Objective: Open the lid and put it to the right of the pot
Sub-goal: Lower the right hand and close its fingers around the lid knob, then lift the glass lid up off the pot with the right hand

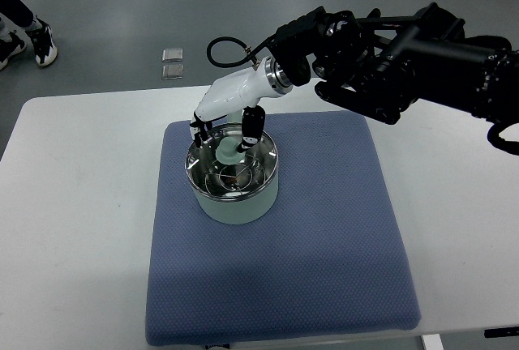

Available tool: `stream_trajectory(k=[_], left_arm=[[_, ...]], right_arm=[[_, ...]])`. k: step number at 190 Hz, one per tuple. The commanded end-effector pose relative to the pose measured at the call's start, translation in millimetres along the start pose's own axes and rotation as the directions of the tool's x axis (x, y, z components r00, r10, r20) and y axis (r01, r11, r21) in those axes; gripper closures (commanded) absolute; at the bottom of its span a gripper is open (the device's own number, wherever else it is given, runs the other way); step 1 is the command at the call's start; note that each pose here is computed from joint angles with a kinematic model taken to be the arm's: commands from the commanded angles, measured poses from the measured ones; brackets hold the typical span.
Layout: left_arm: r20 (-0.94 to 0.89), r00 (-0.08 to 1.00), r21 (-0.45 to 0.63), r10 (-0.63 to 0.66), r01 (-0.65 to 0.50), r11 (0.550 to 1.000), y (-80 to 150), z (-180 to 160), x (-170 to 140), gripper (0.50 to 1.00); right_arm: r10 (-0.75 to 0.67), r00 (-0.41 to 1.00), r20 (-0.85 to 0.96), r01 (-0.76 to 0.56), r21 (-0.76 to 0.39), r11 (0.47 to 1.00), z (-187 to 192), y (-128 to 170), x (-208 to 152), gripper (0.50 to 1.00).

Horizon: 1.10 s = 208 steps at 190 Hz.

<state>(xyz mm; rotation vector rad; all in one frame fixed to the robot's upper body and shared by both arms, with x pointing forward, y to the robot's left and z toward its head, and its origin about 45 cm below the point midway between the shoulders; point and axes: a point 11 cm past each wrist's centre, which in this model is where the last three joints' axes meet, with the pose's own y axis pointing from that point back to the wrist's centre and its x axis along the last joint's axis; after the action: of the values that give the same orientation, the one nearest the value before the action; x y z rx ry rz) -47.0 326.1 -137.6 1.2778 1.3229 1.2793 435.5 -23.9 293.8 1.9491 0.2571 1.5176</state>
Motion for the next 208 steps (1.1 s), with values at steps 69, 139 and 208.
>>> stream_trajectory(k=[69,139,208], left_arm=[[0.0,1.0,0.003,-0.005,0.005,1.0,0.0,-0.4,-1.6,0.5],[0.001,1.0,0.003,-0.006,0.006,1.0,0.0,-0.4,-2.1,0.5],[0.001,1.0,0.005,-0.006,0.006,1.0,0.0,-0.5,-2.1,0.5]], right_arm=[[0.009,1.0,-0.007,-0.009,-0.017,1.0,7.5,4.1,-7.8,0.844],[0.008,1.0,0.007,-0.008,-0.021,1.0,11.0,5.0,-16.0,0.922],[0.03,0.999,0.016,-0.029,-0.04,0.999,19.6,13.0,-18.8,1.0]])
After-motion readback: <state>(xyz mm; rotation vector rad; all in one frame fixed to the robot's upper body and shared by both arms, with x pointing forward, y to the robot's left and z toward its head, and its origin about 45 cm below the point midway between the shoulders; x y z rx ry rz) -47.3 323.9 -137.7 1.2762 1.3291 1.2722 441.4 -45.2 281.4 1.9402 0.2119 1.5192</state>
